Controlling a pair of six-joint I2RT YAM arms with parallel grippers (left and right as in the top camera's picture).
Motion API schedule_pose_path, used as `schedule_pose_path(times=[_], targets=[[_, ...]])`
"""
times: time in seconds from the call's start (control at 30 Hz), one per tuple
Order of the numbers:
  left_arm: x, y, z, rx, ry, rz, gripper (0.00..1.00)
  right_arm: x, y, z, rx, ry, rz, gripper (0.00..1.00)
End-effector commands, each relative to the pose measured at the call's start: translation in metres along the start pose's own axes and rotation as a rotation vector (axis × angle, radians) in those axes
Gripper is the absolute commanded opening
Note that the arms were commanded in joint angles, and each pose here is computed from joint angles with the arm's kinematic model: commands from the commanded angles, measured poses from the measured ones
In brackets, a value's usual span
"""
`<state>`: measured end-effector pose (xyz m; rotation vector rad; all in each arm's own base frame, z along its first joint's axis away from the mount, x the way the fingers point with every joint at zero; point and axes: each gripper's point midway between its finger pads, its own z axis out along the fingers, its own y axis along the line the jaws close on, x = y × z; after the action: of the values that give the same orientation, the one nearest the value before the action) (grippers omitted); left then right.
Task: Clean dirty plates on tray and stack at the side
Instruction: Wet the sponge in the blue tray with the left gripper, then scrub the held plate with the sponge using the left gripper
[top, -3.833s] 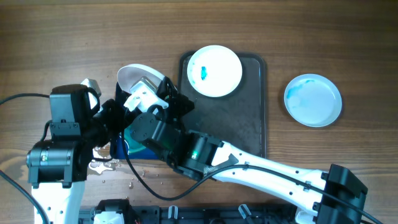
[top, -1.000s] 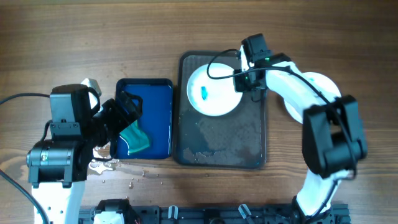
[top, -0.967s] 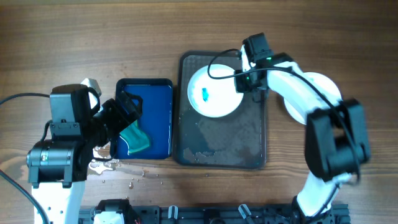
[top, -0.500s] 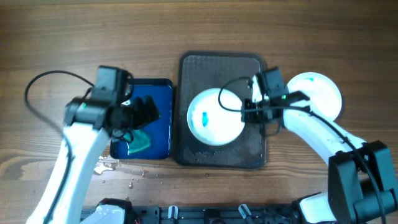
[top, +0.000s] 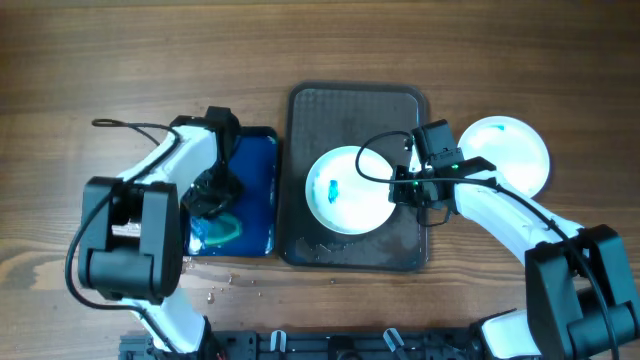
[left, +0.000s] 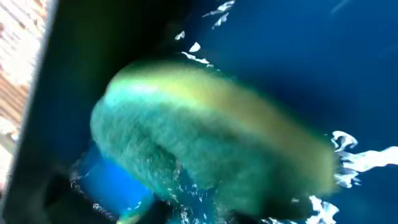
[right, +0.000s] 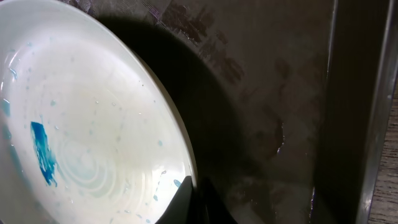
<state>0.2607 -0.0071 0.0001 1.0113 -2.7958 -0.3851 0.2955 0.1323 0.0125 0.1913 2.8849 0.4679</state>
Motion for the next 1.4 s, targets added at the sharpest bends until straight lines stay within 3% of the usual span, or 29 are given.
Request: schedule_pose_path(times=[0.0, 0.13, 0.37, 0.6, 0.7, 0.83, 0.9, 1.13, 1.37], targets=[[0.000, -0.016, 0.008, 0.077, 0.044, 0.015, 0.04, -0.002, -0.001, 0.001, 0.013, -0.009, -0.007, 0.05], [0.010, -0.043, -0.017, 0.284, 0.072, 0.180, 0.04, -0.002, -0.001, 0.001, 0.014, -0.008, -0.007, 0.04], [0.001, -0.039, -0.082, 0.434, -0.129, 0.296, 0.04, -0.002, -0.001, 0.001, 0.014, -0.009, -0.007, 0.04], [0.019, -0.062, -0.096, 0.500, -0.148, 0.355, 0.04, -0.001, -0.002, 0.001, 0.015, -0.006, -0.006, 0.04], [0.031, -0.083, -0.106, 0.565, -0.161, 0.405, 0.04, -0.001, -0.002, 0.001, 0.016, -0.004, -0.006, 0.04], [0.072, -0.139, -0.140, 0.828, -0.093, 0.492, 0.04, -0.001, -0.002, 0.001, 0.016, -0.005, -0.006, 0.04], [0.088, -0.162, -0.143, 0.866, -0.087, 0.514, 0.04, -0.001, -0.002, 0.001, 0.016, -0.004, -0.005, 0.04], [0.143, -0.220, -0.099, 0.892, 0.066, 0.615, 0.04, 0.000, -0.002, 0.001, 0.017, -0.002, -0.005, 0.04], [0.059, -0.161, -0.034, 0.429, -0.174, 0.350, 0.04, 0.003, -0.004, 0.001, 0.024, 0.011, -0.003, 0.04]])
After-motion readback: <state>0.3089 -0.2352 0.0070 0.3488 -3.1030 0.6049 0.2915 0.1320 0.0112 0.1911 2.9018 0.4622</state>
